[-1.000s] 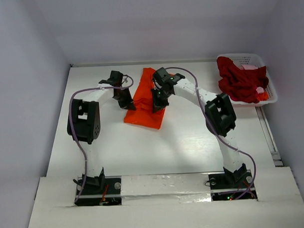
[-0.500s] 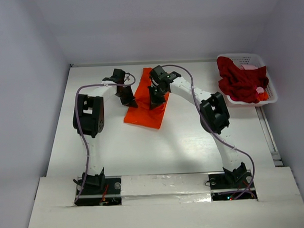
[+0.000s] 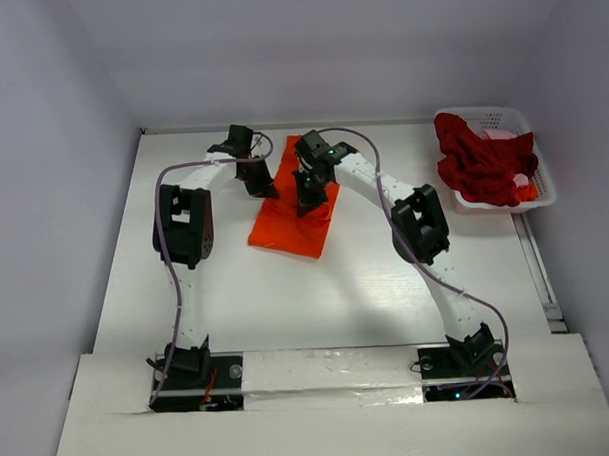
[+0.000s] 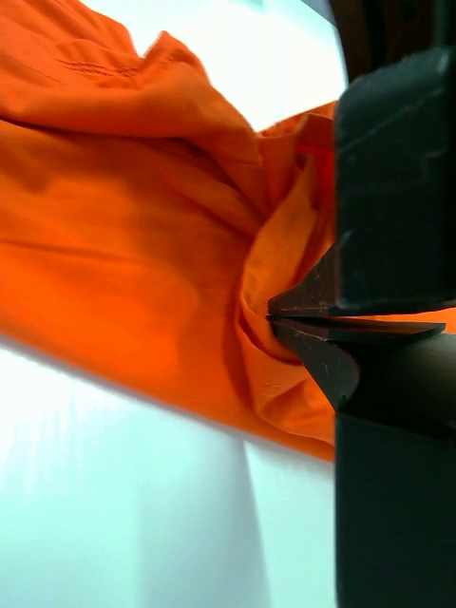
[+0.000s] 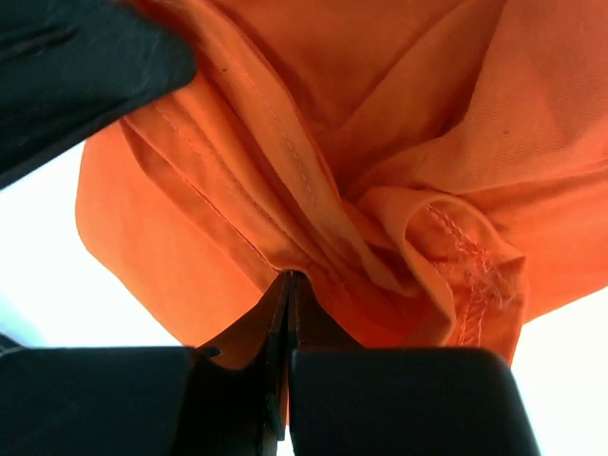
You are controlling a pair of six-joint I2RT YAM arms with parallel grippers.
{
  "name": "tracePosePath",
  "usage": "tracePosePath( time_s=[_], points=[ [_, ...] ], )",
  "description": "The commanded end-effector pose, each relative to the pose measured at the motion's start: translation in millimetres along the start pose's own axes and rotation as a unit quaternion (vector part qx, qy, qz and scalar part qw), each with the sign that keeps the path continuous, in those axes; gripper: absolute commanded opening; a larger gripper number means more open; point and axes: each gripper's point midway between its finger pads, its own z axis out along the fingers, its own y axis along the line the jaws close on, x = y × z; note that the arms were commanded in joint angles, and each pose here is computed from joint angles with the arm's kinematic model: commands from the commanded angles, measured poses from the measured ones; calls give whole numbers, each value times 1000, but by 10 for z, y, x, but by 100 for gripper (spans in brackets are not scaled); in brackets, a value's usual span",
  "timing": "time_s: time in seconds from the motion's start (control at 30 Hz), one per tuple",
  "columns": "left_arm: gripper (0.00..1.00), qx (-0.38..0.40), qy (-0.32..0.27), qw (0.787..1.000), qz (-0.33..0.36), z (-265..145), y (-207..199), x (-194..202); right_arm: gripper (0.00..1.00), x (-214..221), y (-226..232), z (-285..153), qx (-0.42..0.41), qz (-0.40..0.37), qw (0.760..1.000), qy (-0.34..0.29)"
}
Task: Fold and stack the t-shirts
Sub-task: Fold the folded rectangular tshirt in 1/3 of the way
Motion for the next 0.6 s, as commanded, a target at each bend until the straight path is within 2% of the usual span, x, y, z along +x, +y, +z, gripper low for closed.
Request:
tracePosePath(
  time_s=[0.0,0.33,0.47,0.57],
  points=[
    [0,20,-19,1000,5,-56,-173,-196,0,-247,184,-356,-15,-25,998,-47],
    [0,20,-26,999,6,-9,-218,-328,0,-213,361,-998,-37,-45,994,-88],
    [0,23,-32,999,5,42,-230,-386,0,-132,475,-1073,-59,-54,994,-80],
    [0,20,-29,999,4,68,-232,-413,0,-5,492,-971,-56,-60,995,-65]
  ],
)
